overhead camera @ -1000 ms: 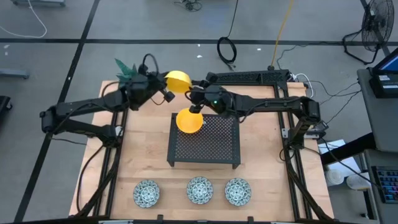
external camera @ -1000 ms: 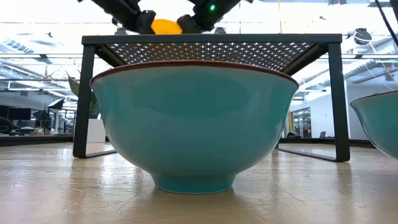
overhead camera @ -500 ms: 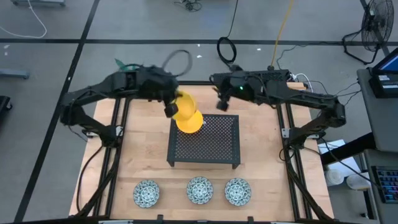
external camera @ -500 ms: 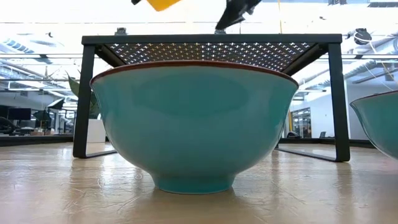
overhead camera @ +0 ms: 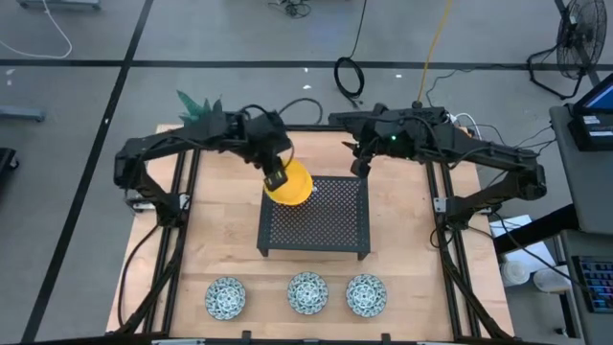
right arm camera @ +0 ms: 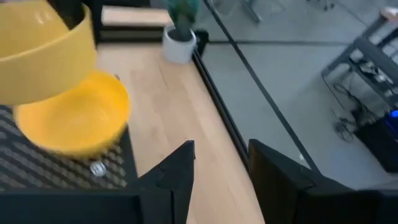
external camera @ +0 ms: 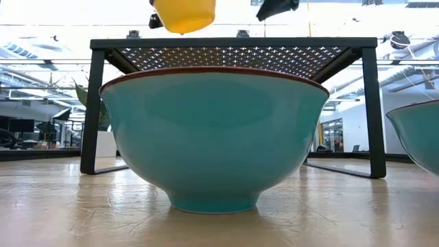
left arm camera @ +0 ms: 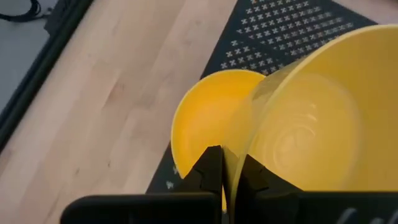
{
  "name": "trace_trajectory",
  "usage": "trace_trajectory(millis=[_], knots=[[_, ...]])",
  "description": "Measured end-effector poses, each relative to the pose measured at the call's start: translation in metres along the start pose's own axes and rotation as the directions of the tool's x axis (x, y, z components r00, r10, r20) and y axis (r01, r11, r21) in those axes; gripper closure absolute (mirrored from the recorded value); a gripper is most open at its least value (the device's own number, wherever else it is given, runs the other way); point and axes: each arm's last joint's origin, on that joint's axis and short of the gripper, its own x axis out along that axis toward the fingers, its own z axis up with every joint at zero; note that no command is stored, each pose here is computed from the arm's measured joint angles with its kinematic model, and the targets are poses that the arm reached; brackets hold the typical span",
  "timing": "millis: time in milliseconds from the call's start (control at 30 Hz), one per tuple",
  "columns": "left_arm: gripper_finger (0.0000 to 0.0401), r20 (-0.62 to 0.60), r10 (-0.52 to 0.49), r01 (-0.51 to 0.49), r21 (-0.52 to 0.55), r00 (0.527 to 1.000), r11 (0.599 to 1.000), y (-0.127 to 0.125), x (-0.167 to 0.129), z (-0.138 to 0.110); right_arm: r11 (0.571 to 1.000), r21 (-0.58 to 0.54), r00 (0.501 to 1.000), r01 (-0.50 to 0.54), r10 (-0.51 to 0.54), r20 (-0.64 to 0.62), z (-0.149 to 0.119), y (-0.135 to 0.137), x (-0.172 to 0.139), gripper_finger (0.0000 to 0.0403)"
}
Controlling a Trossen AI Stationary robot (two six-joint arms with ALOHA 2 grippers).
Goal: Pick & Place Mini bowls
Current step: Stack the yellow bowl on top of the yellow bowl on the shelf, then put the right white patterned bowl on the shelf
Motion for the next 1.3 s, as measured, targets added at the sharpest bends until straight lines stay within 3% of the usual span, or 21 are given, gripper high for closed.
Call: trace_trajectory(millis=[367,833,1300], knots=[[0.0390,-0.155,0.074,-0.073,0.009,0.985,0.997,0.006,0.059,0.007,1.000,0.027,1.000,-0.009,0.008,0.022,0.001,0.000,-0.007,0.0270],[0.0375,-0.201,0.112,-0.102,0.059,0.973,0.993,0.008,0.046,-0.001,1.000,0.023,1.000,-0.013,0.012,0.015,0.001,0.001,-0.006,0.0269],[0.0149,-0.206,0.198,-0.189,0.062,0.958,0.980,0.018,0.035,-0.004,0.999,0.044,1.000,-0.014,0.013,0.014,0.001,0.001,-0.006,0.0266]])
